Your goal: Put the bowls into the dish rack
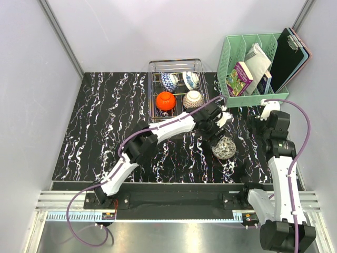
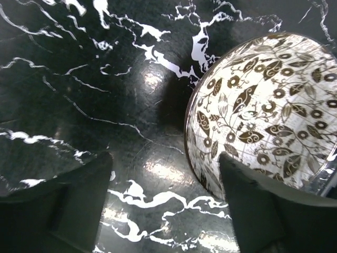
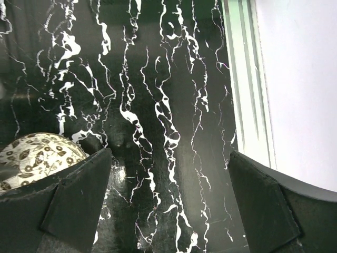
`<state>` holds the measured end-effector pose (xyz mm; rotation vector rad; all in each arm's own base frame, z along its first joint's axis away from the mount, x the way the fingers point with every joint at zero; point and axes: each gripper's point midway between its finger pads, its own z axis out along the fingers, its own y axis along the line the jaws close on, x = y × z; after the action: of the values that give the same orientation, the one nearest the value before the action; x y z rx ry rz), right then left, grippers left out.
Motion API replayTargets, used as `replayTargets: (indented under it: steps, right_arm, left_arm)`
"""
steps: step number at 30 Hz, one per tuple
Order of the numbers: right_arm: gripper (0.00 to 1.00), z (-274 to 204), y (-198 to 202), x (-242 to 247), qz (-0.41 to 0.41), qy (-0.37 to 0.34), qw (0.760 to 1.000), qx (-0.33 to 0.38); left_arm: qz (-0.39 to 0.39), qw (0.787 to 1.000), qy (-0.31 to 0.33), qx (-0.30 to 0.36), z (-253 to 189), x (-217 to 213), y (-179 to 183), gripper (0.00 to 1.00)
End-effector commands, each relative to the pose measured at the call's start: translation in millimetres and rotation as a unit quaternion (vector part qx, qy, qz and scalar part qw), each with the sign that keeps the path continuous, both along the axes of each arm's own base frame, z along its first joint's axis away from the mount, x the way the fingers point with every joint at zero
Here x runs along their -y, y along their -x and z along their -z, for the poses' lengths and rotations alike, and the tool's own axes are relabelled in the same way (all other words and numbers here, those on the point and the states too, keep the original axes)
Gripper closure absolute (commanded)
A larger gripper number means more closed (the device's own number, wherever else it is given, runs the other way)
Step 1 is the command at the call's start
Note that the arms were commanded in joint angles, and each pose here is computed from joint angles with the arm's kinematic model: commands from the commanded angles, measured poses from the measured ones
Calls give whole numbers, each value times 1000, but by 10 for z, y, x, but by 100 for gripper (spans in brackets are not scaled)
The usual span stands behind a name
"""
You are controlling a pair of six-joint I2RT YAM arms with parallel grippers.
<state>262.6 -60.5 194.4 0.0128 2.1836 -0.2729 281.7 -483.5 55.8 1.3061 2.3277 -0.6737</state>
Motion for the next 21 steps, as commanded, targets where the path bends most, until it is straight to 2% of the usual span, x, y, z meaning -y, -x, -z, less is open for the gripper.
replayTargets:
  steps: [1,4,6,8,10,15,18,19,21]
  right_arm:
    - [0,-185,-43,-38,-5,-12,999,36]
    - [0,-202,-44,-53,-7,-15,999,39]
    - [0,-211,-50,-63,-9,-17,999,40]
    - [0,-224,-55,-72,-12,-18,999,42]
    - [0,-232,-68,-70,-12,-18,999,41]
    - [0,-293,-104,-101,-22,-23,999,45]
    - [0,-362,-127,-196,-49,-34,997,43]
    - [0,-358,-113,-276,-70,-45,996,35]
    - [0,-444,-141,-382,-99,-60,993,31]
  left_arm:
    - [-2,999,25,21,-154,196,-58,42]
    - [1,999,22,25,-134,213,-45,68]
    - [4,999,21,25,-122,215,-27,76]
    - [5,999,21,24,-117,212,-19,91]
    - [6,1000,20,18,-117,202,16,100]
    - [37,999,31,14,-244,148,135,100]
    - [68,996,55,31,-580,56,191,100]
    - [64,994,73,46,-847,-36,113,100]
    - [73,992,92,40,-1032,-189,87,100]
